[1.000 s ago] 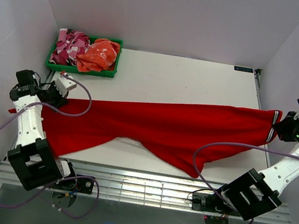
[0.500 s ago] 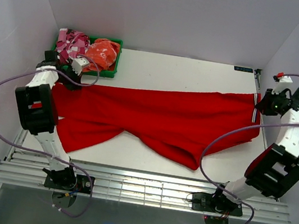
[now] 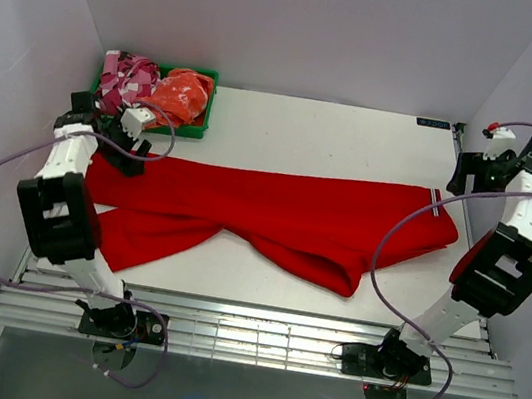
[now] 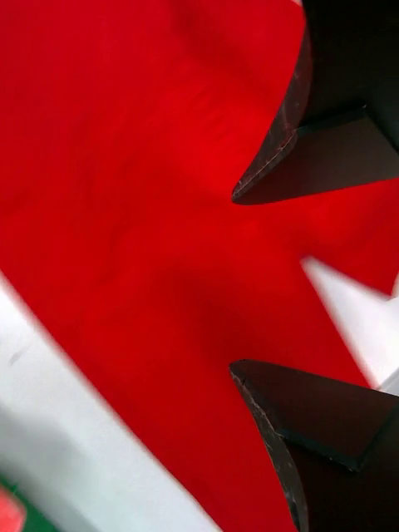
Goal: Fold and stack the trousers
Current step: Flatten the trousers out
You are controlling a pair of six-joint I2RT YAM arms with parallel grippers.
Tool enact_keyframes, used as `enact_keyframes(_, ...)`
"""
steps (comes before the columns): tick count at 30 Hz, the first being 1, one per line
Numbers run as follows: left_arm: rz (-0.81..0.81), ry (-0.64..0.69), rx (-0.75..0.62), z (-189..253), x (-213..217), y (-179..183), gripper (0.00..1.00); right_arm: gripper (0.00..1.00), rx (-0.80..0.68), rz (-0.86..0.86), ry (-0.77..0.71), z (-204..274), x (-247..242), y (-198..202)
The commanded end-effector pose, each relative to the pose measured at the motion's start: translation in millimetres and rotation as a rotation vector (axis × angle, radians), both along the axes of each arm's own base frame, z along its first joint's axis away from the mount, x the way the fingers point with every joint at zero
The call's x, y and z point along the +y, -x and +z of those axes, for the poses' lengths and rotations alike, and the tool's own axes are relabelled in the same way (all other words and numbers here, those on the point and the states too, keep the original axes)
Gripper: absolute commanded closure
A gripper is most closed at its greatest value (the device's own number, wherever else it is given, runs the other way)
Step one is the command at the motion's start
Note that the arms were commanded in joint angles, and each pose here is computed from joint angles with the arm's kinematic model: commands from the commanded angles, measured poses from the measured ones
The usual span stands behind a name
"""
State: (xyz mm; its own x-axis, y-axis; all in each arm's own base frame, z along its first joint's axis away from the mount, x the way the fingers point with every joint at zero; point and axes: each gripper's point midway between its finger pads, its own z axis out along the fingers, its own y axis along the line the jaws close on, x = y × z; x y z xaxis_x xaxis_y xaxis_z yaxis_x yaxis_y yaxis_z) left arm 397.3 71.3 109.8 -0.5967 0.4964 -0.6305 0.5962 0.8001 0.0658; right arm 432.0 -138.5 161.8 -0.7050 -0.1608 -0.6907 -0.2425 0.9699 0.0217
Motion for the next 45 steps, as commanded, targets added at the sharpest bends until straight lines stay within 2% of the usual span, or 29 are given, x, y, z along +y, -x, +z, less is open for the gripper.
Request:
enact_keyframes(1, -0.156, -0.013, 0.054, 25.4, -25.4, 79.2, 0.14, 0.08, -0.034, 0.161, 0.129, 36.1, -1.8, 51.3)
enact_keyframes(5, -0.248, 0.006, 0.201, -3.3, -37.2, 151.4, 0.14, 0.06, 0.055, 0.266, 0.196, 15.5, -1.1, 108.0)
enact_keyframes(6, -0.259, 0.015, 0.222, -8.1, -39.7, 161.4, 0.14, 0.06, 0.087, 0.280, 0.183, 4.1, 5.2, 125.4)
enact_keyframes(9, -0.301, 0.045, 0.290, -27.2, -51.7, 195.4, 0.14, 0.06, 0.123, 0.302, 0.185, -15.0, 9.0, 145.6)
enact_keyframes(12, -0.310, 0.041, 0.313, -44.1, -55.3, 211.3, 0.14, 0.07, 0.175, 0.304, 0.129, -45.0, 18.0, 158.4)
enact_keyframes(16, -0.330, 0.020, 0.279, -57.9, -56.7, 214.9, 0.13, 0.08, 0.158, 0.293, 0.083, -71.6, 22.9, 152.5)
enact_keyframes(20, -0.350, 0.018, 0.291, -69.3, -59.0, 223.4, 0.13, 0.06, 0.142, 0.312, 0.022, -85.4, 34.3, 148.0)
enact_keyframes(26, -0.344, -0.069, 0.300, -96.7, -45.6, 226.7, 0.12, 0.00, 0.103, 0.316, -0.041, -88.4, 49.0, 140.3)
enact_keyframes(27, -0.334, -0.079, 0.309, -101.6, -43.1, 226.6, 0.13, 0.08, 0.099, 0.316, -0.050, -87.8, 49.7, 138.1)
enact_keyframes(29, -0.328, -0.119, 0.308, -108.5, -35.2, 222.3, 0.16, 0.16, 0.095, 0.314, -0.072, -85.7, 52.0, 135.7)
enact_keyframes(30, -0.322, -0.120, 0.320, -112.1, -33.4, 222.0, 0.18, 0.24, 0.091, 0.314, -0.080, -82.8, 52.4, 134.1)
enact_keyframes(32, -0.310, -0.129, 0.317, -114.4, -30.2, 216.4, 0.26, 0.32, 0.080, 0.313, -0.097, -78.5, 54.7, 131.9)
enact_keyframes(33, -0.308, -0.127, 0.319, -115.2, -29.2, 213.7, 0.31, 0.42, 0.074, 0.314, -0.102, -74.8, 55.3, 130.6)
enact_keyframes(34, -0.302, -0.125, 0.318, -114.6, -28.8, 211.8, 0.44, 0.48, 0.066, 0.316, -0.114, -71.7, 57.4, 129.7)
enact_keyframes(35, -0.303, -0.120, 0.318, -114.2, -29.8, 210.4, 0.52, 0.53, 0.065, 0.316, -0.122, -69.7, 58.7, 129.0)
enact_keyframes(36, -0.298, -0.122, 0.306, -111.1, -28.4, 205.1, 0.59, 0.68, 0.063, 0.314, -0.127, -67.4, 58.5, 128.1)
enact_keyframes(38, -0.294, -0.099, 0.302, -106.0, -31.9, 202.5, 0.80, 0.88, 0.067, 0.315, -0.137, -61.5, 59.1, 126.8)
enact_keyframes(39, -0.292, -0.088, 0.302, -99.2, -32.7, 200.1, 0.89, 0.92, 0.070, 0.310, -0.137, -59.1, 58.1, 126.7)
enact_keyframes(41, -0.286, -0.058, 0.298, -87.3, -36.5, 197.6, 1.00, 0.92, 0.075, 0.307, -0.126, -51.0, 55.8, 128.2)
enact_keyframes(45, -0.288, 0.042, 0.261, -45.8, -51.2, 190.4, 1.00, 0.92, 0.041, 0.280, -0.071, -27.1, 41.8, 125.4)
